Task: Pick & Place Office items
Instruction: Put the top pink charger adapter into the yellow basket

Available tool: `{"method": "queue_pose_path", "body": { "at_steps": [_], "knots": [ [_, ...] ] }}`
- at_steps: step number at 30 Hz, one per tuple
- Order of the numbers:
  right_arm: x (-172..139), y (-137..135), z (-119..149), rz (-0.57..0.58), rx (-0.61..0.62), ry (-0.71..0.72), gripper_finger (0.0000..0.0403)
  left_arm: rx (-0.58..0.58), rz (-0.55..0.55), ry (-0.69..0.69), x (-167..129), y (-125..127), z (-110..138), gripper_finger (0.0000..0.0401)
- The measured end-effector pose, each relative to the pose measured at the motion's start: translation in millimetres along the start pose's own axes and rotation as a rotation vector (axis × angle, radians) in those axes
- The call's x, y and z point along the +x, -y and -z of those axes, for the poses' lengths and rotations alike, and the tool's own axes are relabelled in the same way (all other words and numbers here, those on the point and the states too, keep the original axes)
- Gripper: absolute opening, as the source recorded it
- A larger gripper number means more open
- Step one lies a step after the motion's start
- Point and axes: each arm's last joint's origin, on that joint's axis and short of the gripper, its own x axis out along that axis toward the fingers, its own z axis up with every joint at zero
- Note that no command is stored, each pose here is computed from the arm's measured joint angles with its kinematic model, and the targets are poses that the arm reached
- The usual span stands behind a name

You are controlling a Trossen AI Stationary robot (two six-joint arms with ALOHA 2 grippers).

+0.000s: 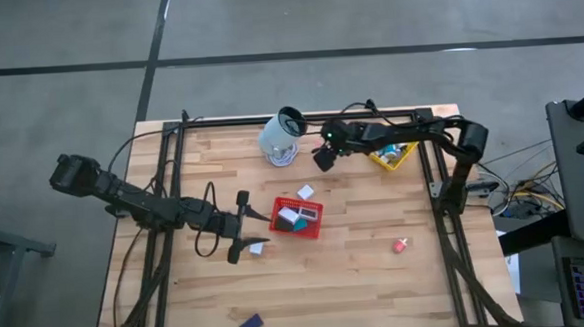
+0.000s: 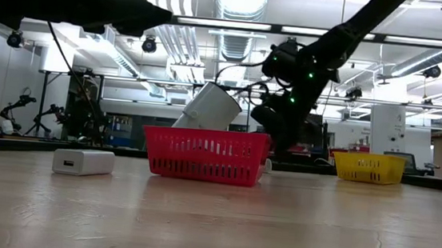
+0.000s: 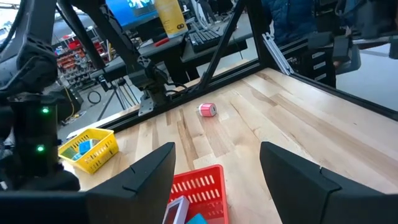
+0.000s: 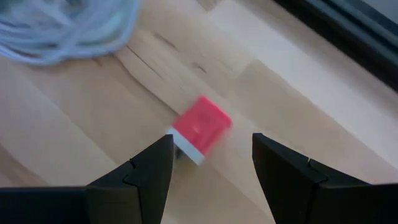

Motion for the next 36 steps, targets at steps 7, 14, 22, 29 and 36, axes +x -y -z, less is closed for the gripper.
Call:
{"method": "queue_pose_path", "body": {
  "at_steps": [7,14,22,29,36],
  "knots": [
    [-8.1,-7.2,-13.9,-0.012,-0.010,0.030,0.0213,-0.003,0.000,-0.001,-0.2,0.1,0.5,0.0239],
    [-8.7,-8.1,-15.0,-0.008,-0.014,0.025,0.0213,-0.003,0.000,0.000,-0.2,0.1,0.4,0.0239],
    [-6.9,-7.1,-11.4,0.000,-0.020,0.016,0.0213,-0.003,0.000,0.000,-0.2,0.2,0.4,0.0239],
    [-7.2,-7.2,-12.3,0.002,-0.026,0.020,0.0213,-0.003,0.000,0.000,-0.2,0.2,0.4,0.0239],
    [-7.1,-7.2,-12.0,0.002,-0.030,0.019,0.0213,-0.003,0.000,0.000,-0.2,0.2,0.4,0.0239]
  ]
}}
